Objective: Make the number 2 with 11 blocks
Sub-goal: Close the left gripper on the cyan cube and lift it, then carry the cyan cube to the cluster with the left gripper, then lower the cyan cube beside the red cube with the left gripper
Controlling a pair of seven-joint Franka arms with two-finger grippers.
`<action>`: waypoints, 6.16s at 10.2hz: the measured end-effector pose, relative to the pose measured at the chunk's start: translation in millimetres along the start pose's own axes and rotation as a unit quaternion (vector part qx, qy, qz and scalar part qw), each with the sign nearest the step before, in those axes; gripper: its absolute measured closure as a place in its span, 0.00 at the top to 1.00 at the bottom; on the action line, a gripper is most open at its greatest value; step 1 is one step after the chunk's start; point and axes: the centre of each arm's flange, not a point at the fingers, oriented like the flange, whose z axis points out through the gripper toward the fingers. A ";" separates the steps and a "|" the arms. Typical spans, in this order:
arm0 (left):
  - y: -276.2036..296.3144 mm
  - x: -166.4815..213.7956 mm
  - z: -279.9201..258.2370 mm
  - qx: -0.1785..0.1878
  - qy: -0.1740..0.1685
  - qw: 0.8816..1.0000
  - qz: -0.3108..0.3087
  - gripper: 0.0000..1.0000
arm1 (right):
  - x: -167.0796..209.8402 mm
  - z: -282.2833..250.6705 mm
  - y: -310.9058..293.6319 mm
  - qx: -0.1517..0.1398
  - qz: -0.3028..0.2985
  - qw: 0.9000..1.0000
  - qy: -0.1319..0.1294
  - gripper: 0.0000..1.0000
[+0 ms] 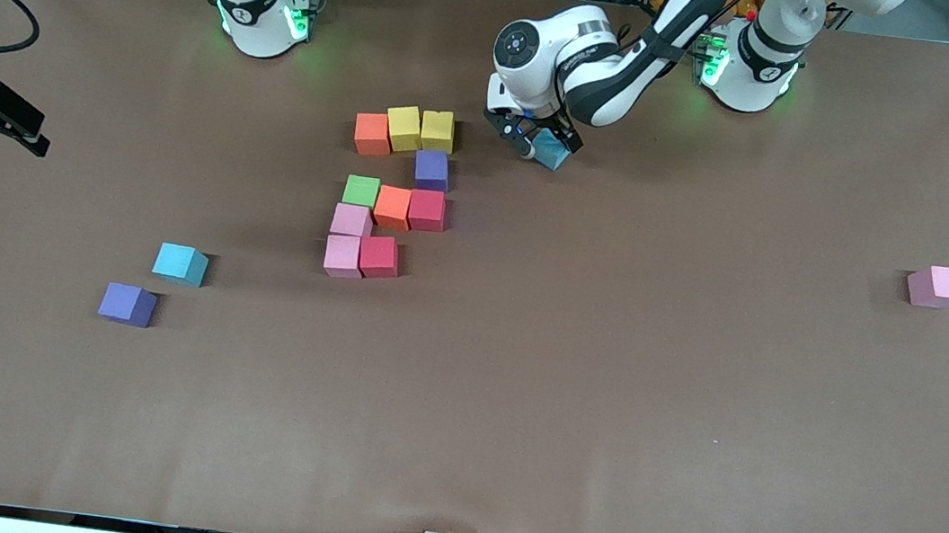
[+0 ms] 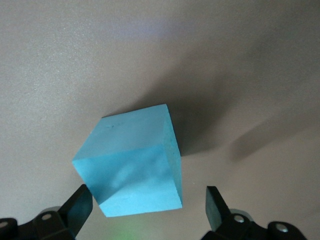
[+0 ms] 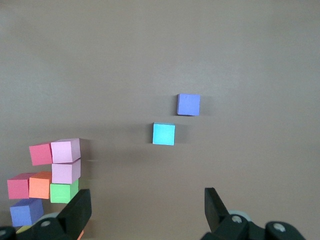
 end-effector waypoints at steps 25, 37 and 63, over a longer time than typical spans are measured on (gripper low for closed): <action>-32.7 41.1 -74.6 -0.007 0.034 0.999 -0.031 0.54 | 2.1 -10.2 20.6 -0.003 0.018 0.999 0.027 1.00; -111.2 84.0 -231.6 0.050 0.179 0.916 0.355 0.54 | 6.9 -4.3 48.4 -0.006 0.042 0.998 0.038 1.00; -70.1 230.9 -120.2 0.095 0.218 0.894 0.379 0.53 | 6.3 -2.3 82.1 -0.008 0.071 0.996 0.044 1.00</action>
